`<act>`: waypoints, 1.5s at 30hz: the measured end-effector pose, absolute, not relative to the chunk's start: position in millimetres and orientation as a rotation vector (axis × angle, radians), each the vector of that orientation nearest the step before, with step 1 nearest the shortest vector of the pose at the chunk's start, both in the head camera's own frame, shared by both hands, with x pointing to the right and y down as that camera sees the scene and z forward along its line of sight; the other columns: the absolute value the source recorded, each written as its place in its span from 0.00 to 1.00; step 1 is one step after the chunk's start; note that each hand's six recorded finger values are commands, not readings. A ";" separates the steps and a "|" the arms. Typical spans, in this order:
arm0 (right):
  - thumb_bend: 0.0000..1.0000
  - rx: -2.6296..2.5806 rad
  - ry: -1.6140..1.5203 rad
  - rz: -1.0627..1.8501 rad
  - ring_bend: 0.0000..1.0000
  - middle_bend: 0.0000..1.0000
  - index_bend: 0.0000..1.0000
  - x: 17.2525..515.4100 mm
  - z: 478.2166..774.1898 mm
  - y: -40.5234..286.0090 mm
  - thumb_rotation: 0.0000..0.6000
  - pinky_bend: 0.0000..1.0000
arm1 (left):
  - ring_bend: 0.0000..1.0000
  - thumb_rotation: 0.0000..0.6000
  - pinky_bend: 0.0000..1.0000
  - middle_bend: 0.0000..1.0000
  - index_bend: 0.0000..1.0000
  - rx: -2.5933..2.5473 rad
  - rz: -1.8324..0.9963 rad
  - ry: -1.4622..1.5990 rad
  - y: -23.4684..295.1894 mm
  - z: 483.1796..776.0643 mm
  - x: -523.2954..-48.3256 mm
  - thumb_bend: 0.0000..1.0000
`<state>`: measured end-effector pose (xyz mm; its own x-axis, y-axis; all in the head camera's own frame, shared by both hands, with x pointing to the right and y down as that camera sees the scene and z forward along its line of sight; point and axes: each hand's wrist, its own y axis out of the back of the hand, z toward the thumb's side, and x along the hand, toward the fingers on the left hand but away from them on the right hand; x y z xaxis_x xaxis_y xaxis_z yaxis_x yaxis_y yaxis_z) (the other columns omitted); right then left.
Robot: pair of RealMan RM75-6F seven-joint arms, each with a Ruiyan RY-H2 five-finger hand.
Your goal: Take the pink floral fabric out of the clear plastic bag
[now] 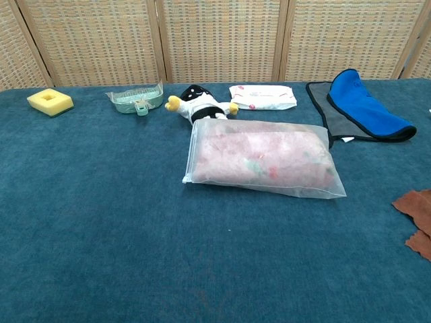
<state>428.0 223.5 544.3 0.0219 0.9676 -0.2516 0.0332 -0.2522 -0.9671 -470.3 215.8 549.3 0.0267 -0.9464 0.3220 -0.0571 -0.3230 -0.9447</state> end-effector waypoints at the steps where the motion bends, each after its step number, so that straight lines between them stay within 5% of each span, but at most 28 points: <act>1: 0.00 -1.433 -1.090 1.365 0.00 0.00 0.00 427.9 544.7 223.7 1.00 0.00 | 0.00 1.00 0.00 0.00 0.00 -1.504 -1.405 1.069 215.8 549.3 -470.3 0.07; 16: 0.00 -1.685 -0.985 1.257 0.00 0.00 0.00 369.3 564.8 185.1 1.00 0.00 | 0.00 1.00 0.00 0.00 0.00 -1.503 -1.415 1.069 210.4 555.7 -471.8 0.07; 29: 0.00 -2.038 -0.744 1.305 0.00 0.00 0.00 246.1 632.8 111.0 1.00 0.00 | 0.00 1.00 0.00 0.00 0.00 -1.466 -1.480 1.074 203.4 566.5 -479.8 0.07; 45: 0.00 -2.041 -0.690 1.499 0.00 0.00 0.00 123.4 707.2 88.9 1.00 0.00 | 0.00 1.00 0.00 0.00 0.00 -1.480 -1.536 1.085 195.6 576.9 -488.0 0.07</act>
<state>123.4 88.9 707.2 0.2611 0.6646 -0.7002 0.0997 -0.7400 -0.6652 -488.0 195.6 576.9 -0.0699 -0.9228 0.3790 -0.0493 -0.3763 -0.9252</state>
